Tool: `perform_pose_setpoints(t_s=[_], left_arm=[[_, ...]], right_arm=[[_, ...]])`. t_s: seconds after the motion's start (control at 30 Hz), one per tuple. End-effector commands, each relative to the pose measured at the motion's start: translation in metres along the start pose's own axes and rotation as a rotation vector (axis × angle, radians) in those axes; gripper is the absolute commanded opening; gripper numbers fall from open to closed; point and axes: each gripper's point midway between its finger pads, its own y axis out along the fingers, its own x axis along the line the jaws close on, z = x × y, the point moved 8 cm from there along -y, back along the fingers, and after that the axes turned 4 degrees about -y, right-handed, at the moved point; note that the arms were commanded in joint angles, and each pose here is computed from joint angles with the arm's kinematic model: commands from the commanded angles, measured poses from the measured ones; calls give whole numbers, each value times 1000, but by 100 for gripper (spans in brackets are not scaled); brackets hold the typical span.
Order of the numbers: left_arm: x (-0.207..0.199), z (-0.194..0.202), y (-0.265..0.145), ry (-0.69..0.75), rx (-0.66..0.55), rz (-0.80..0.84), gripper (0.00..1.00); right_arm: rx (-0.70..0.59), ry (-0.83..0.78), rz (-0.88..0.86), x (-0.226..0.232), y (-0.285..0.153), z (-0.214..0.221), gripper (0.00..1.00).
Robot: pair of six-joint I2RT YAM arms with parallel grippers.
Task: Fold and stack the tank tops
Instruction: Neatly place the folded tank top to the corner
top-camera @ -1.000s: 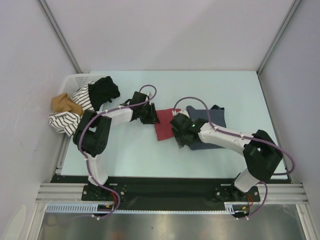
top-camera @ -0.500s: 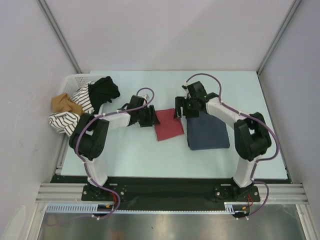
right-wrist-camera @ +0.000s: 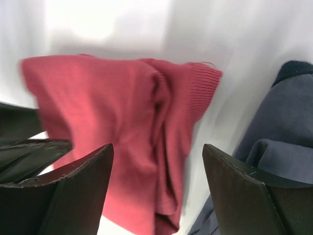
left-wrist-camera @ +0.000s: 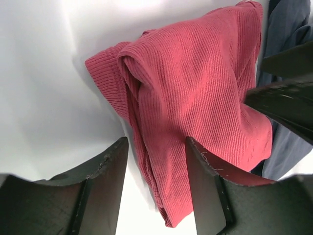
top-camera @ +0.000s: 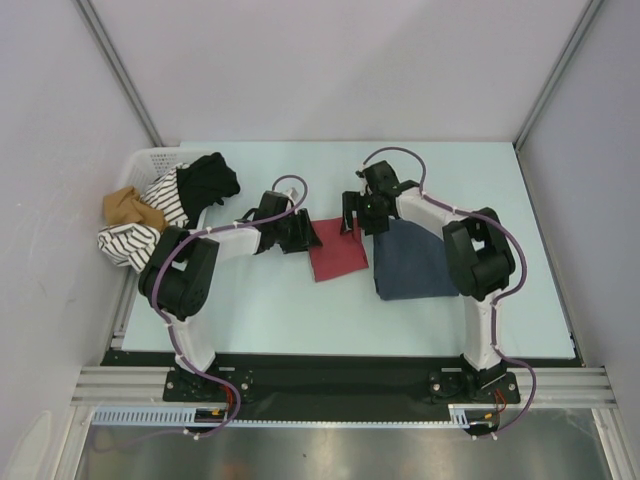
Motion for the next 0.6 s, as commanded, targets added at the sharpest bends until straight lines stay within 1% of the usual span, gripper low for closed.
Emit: perform_pose_setpoints(t_s=[0.0,0.13,0.17,0.2,0.23,0.33,0.37,0.4,0.43,0.47,0.5,0.53,0.57], left_arm=[[-9,-3,1,1,-24,43,55],[-10,-4,6,0,-21,38,51],[-10,-5,9,0,-18,37,49],[-11,-6,11,-2,-17,36,48],[-11,-6,13,-4,-13,36,47],[-7,-8,22,-23,-12,-7,44],[-7,-14,26,-25,-26,-22,44],[-2,-11,27,-43,-10,-64,43],[3,-8,29,-53,7,-99,38],[3,-10,30,-56,-2,-110,35],[3,-11,32,-61,-2,-112,32],[7,-8,37,-67,13,-125,22],[3,-11,39,-66,18,-109,15]], right_arm=[[-3,9,36,-5,9,-4,79],[31,17,12,-7,23,4,74],[36,18,-1,-7,26,5,71],[43,18,-20,-7,29,6,64],[55,20,-47,-4,35,7,62],[55,26,-82,-1,44,5,52],[61,30,-85,-2,49,4,45],[66,33,-90,0,52,4,28],[70,36,-80,0,53,3,23],[64,31,-77,2,54,2,17],[59,26,-65,2,54,2,14],[53,19,-61,4,54,2,10],[50,12,-57,6,53,2,3]])
